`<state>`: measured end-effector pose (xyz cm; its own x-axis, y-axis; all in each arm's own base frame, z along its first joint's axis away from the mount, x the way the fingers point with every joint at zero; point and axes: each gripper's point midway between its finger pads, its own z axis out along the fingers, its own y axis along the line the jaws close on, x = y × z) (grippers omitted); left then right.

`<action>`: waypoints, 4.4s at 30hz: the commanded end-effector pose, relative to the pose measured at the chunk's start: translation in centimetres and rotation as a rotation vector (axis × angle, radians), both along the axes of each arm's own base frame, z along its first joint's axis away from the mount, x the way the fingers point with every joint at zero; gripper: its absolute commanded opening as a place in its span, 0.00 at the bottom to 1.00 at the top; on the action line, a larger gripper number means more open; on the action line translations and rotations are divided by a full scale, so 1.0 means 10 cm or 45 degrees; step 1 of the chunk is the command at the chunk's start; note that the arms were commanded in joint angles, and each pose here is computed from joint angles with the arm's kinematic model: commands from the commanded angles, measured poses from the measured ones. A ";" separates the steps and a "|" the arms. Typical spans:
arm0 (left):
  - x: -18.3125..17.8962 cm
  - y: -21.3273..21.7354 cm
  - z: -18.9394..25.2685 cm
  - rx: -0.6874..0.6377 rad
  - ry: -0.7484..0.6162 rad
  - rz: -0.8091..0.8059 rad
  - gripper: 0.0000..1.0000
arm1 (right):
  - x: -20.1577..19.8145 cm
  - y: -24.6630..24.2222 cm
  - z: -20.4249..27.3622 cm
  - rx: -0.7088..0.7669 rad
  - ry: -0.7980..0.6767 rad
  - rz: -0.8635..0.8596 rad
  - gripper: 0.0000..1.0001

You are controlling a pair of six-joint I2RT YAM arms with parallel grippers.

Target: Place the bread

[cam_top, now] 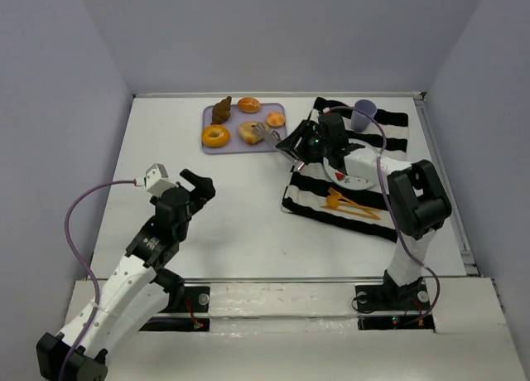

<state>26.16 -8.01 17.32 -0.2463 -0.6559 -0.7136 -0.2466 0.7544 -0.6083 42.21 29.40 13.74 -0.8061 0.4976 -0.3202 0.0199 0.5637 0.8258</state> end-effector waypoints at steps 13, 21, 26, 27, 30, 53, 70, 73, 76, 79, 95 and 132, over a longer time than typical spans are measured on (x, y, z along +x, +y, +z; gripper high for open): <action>0.03 0.02 0.04 0.003 -0.048 0.017 0.99 | 0.37 0.41 0.20 0.346 0.119 -0.029 0.61; 0.04 0.02 0.04 0.000 -0.052 0.019 0.99 | 0.35 0.55 0.28 0.463 0.129 0.067 0.47; 0.04 0.02 0.03 0.002 -0.050 0.017 0.99 | 0.34 0.56 0.30 0.467 0.122 0.081 0.32; 0.04 0.02 0.03 0.001 -0.049 0.015 0.99 | 0.34 0.56 0.29 0.468 0.123 0.081 0.22; 0.04 0.02 0.04 0.000 -0.053 0.017 0.99 | 0.31 0.56 0.35 0.485 0.105 0.101 0.08; -0.04 0.06 0.16 -0.038 -0.108 0.018 0.99 | -0.57 -0.70 1.24 0.263 -0.369 -0.062 0.07; -0.04 0.05 0.14 -0.036 -0.105 0.010 0.99 | -1.25 -1.92 0.30 -0.039 -0.057 -0.384 0.07; -0.03 0.04 0.15 -0.038 -0.105 0.008 0.99 | -1.21 -1.93 0.25 -0.004 -0.033 -0.376 0.07; -0.03 0.04 0.14 -0.034 -0.101 0.008 0.99 | -1.19 -2.04 0.24 0.005 -0.024 -0.427 0.13; -0.03 0.04 0.14 -0.035 -0.101 0.006 0.99 | -1.22 -2.10 0.20 0.036 0.001 -0.461 0.37; -0.03 0.04 0.14 -0.034 -0.101 0.010 0.99 | -1.26 -2.59 0.23 -0.159 0.006 -0.698 0.59; -0.07 0.12 0.23 -0.031 -0.105 0.054 0.99 | -1.23 0.10 0.16 -0.829 -0.456 0.090 0.52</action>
